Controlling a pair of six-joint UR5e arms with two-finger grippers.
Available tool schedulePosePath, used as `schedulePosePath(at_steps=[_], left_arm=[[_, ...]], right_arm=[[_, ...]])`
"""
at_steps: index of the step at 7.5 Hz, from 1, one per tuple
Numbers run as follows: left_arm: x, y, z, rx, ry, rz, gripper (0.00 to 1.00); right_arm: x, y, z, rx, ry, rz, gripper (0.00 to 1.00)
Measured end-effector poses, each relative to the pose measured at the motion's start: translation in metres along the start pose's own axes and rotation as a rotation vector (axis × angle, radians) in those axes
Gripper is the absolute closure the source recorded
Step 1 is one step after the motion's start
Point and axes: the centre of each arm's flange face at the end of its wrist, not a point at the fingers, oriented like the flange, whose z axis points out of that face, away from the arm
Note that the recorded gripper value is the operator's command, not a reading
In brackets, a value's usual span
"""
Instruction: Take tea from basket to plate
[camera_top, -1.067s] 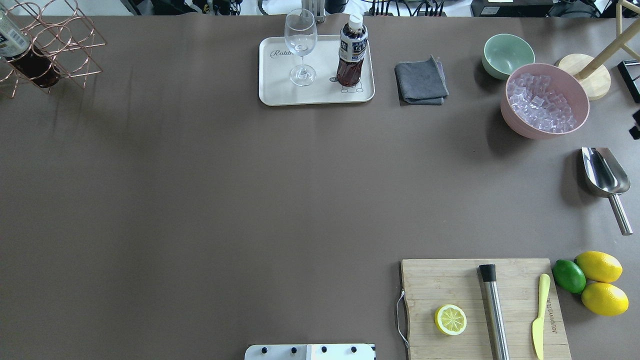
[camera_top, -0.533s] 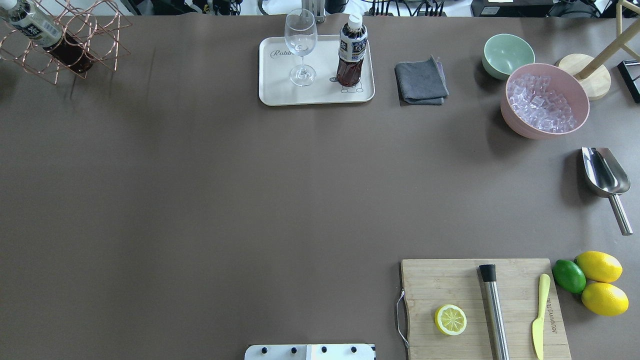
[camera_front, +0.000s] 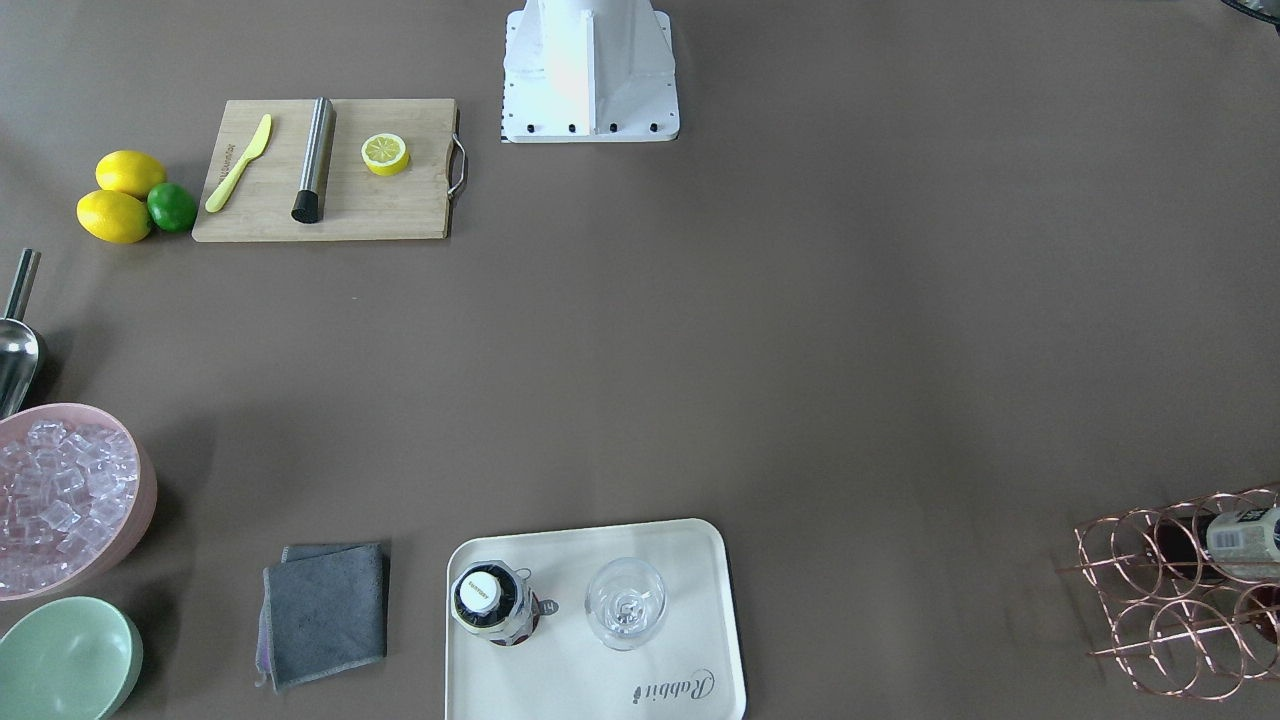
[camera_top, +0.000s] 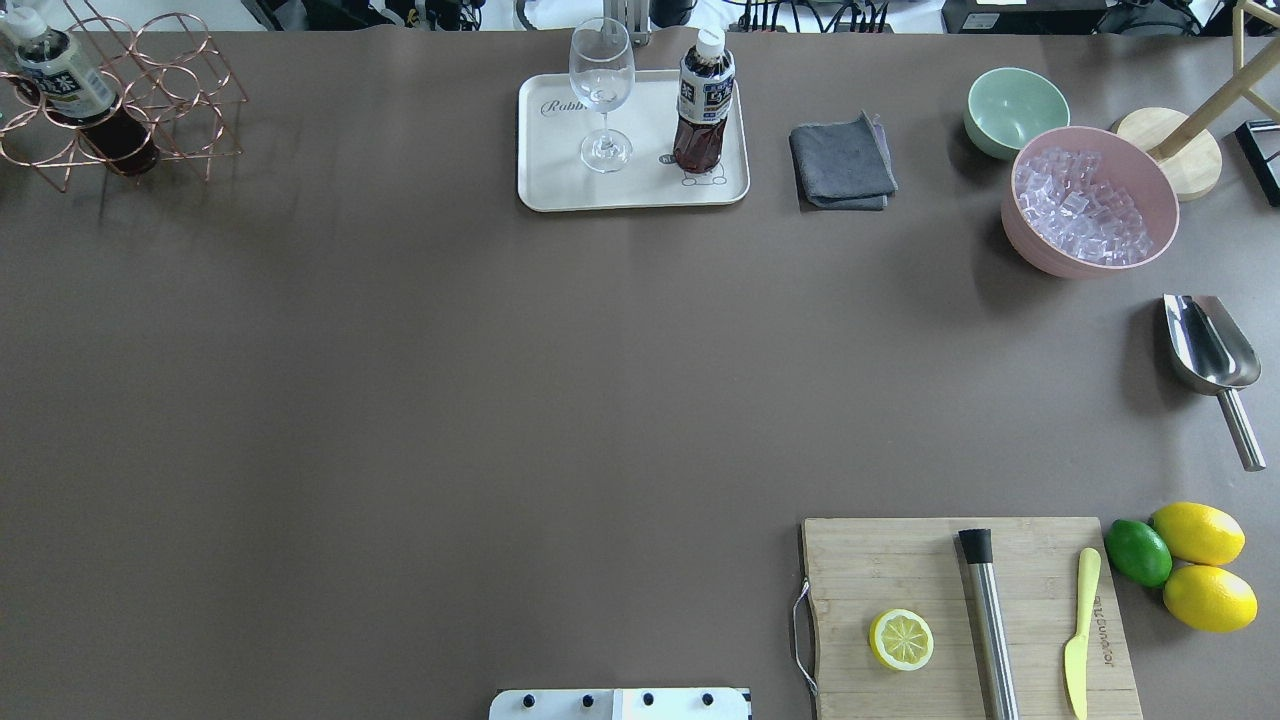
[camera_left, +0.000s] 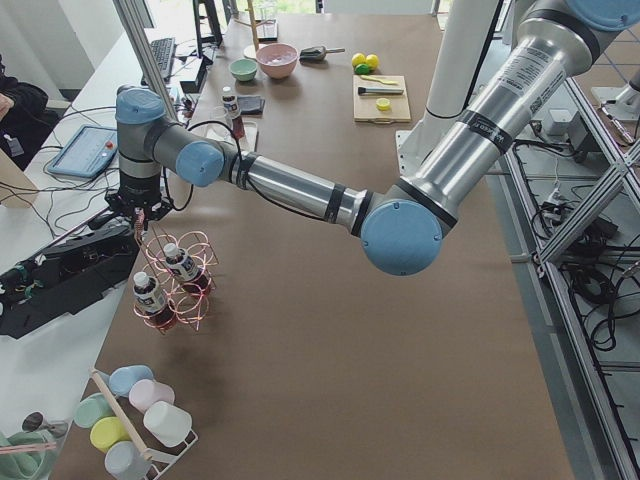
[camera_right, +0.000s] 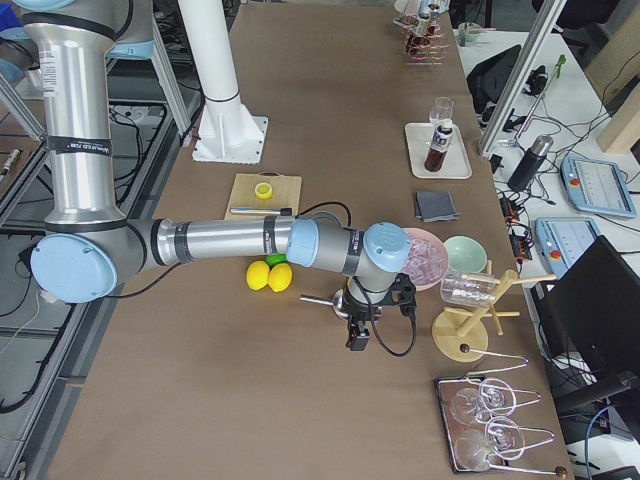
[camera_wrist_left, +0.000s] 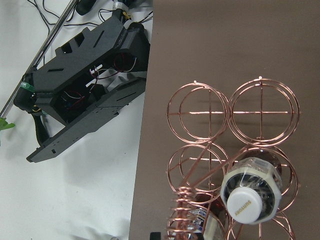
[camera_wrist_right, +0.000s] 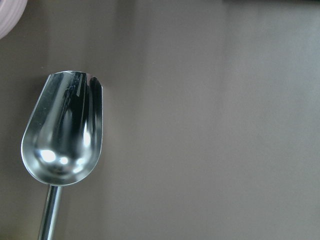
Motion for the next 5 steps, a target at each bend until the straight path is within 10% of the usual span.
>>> schedulePosePath(at_steps=[3, 4, 5], left_arm=[[0.010, -0.015, 0.014, 0.013, 0.007, 0.020, 1.00], [0.011, -0.017, 0.015, 0.015, 0.007, 0.016, 0.05], [0.010, -0.019, 0.015, 0.016, 0.004, 0.011, 0.01]], right_arm=[[0.006, -0.001, 0.009, 0.004, -0.004, 0.004, 0.00], [0.008, 0.000, 0.012, -0.001, -0.008, 0.020, 0.00], [0.009, 0.000, 0.013, -0.004, -0.008, 0.034, 0.00]])
